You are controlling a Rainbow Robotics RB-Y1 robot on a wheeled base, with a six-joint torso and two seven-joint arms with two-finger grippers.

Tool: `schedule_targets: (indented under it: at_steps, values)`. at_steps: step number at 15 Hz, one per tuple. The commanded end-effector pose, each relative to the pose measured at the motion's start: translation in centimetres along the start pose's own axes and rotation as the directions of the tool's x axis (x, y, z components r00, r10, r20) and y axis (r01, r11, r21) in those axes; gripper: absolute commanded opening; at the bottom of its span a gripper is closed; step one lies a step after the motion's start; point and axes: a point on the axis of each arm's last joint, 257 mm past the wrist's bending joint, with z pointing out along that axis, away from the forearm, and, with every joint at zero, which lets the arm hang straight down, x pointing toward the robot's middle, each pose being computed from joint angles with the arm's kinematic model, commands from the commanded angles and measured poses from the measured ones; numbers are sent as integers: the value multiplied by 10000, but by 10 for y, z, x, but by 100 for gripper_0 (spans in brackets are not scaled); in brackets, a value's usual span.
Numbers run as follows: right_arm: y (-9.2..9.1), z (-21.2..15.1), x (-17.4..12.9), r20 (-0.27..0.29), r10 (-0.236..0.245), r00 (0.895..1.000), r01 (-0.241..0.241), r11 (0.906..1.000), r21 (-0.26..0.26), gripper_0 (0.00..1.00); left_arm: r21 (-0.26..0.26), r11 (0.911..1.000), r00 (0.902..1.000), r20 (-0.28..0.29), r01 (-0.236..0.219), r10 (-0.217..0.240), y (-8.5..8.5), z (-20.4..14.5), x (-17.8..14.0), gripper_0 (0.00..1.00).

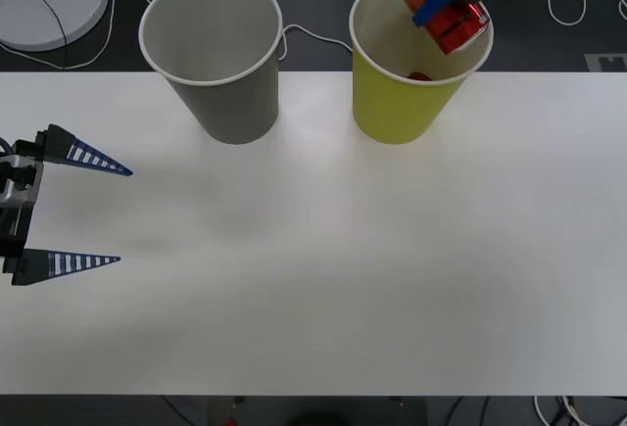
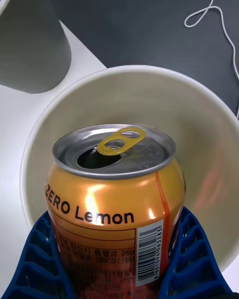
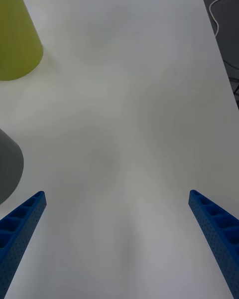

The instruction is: Put the can into the green bin and the plastic bottle into the gray bin

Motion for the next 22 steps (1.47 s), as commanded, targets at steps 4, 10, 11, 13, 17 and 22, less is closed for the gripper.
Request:
schedule_targets:
  at_steps: [4, 10, 11, 13, 17, 22]
  values:
    - [-6, -1, -1, -104, -451, 9989, 453, 9988, 158, 17, 1, 10000, 10000, 0, 0, 0, 0, 0, 0, 100]
    - [-3, -7, -1, -14, -944, 9955, 944, 9955, 1, 100, 1, 10000, 10000, 0, 0, 0, 0, 0, 0, 100]
    - [-2, -13, 0, -38, -1035, 9946, 1035, 9946, -53, 100, 1, 10000, 10000, 0, 0, 0, 0, 0, 0, 100]
    - [1, -32, 8, -45, -1093, 9940, 1090, 9930, -465, 100, 1, 10000, 10000, 0, 0, 0, 0, 0, 0, 100]
    - [6, -62, 19, 784, -1468, 9861, 1560, 9793, -1289, 100, 1, 10000, 10000, 0, 0, 0, 0, 0, 0, 100]
    - [4, -99, 41, 2242, -2832, 9325, 3203, 9352, -1509, 100, 1, 10000, 10000, 0, 0, 0, 0, 0, 0, 100]
